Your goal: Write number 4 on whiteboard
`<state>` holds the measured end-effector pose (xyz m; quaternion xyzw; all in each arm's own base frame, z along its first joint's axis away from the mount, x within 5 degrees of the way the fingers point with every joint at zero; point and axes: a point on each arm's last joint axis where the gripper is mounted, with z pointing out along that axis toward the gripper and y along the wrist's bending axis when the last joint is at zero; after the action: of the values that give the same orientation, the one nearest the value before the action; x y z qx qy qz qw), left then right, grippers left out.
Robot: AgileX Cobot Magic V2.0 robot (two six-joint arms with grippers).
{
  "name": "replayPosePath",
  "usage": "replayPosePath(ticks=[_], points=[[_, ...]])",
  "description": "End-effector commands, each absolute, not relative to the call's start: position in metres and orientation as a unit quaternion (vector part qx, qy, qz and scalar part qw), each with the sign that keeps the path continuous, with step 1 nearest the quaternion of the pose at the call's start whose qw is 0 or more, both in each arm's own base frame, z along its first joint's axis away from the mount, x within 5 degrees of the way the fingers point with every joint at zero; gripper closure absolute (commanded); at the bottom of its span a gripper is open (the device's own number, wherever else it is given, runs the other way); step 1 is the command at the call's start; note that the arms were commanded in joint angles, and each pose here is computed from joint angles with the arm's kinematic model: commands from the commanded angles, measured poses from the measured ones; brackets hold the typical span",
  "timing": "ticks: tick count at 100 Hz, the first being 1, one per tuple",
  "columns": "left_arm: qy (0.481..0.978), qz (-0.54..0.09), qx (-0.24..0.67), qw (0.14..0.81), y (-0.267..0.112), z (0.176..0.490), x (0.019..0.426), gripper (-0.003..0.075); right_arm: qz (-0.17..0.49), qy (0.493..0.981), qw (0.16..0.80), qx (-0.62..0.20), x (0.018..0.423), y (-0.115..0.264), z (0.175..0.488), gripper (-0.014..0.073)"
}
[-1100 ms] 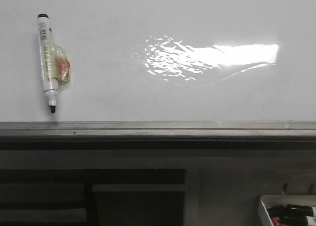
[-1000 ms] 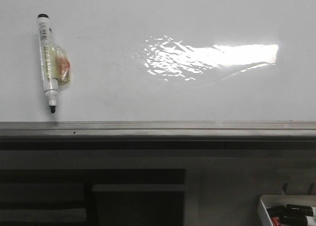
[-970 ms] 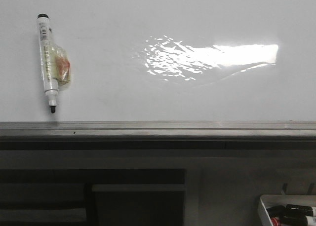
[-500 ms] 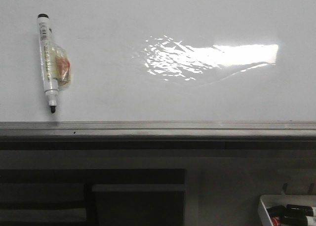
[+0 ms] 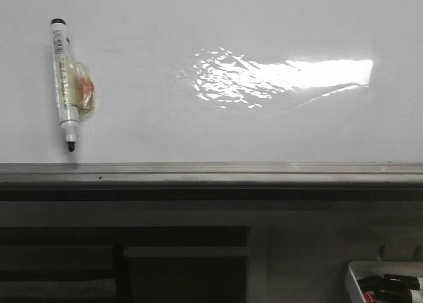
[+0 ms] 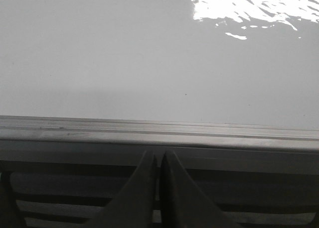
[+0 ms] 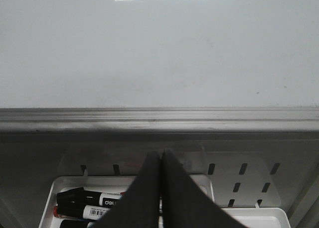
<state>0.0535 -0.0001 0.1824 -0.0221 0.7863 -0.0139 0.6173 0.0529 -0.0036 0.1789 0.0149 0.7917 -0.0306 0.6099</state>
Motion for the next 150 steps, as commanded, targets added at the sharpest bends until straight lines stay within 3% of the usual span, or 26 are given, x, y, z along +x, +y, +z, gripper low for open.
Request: replayPosePath(ticks=[1,67,94,111,128,137,150], points=[[0.761,-0.019,-0.028,0.648,0.0,0.184,0.054,0.0741,-0.04,0.789,0.613,0.012,0.053,-0.004,0.172,0.0656],[0.75,-0.019,-0.028,0.66,0.0,0.187,0.054,0.0741,-0.056,0.785,0.617,0.002,0.053,-0.005,0.173,0.0656],[0.739,-0.019,-0.028,0.673,0.0,0.19,0.054,0.0741,-0.157,0.704,0.687,-0.085,0.055,-0.007,0.194,0.0656],[0.731,-0.018,-0.028,0.682,0.0,0.192,0.055,0.0741,-0.154,0.645,0.742,-0.097,0.055,-0.002,0.208,0.0656],[0.685,-0.011,-0.023,0.728,0.001,0.205,0.055,0.0741,-0.148,0.584,0.791,-0.106,0.052,0.002,0.221,0.0656],[0.672,-0.028,-0.037,0.74,0.001,0.213,0.053,0.0741,-0.147,0.579,0.795,-0.107,0.052,0.003,0.222,0.0656],[0.694,-0.044,-0.046,0.718,0.0,0.233,0.052,0.0741,-0.12,0.59,0.794,-0.085,0.052,0.002,0.221,0.0656]])
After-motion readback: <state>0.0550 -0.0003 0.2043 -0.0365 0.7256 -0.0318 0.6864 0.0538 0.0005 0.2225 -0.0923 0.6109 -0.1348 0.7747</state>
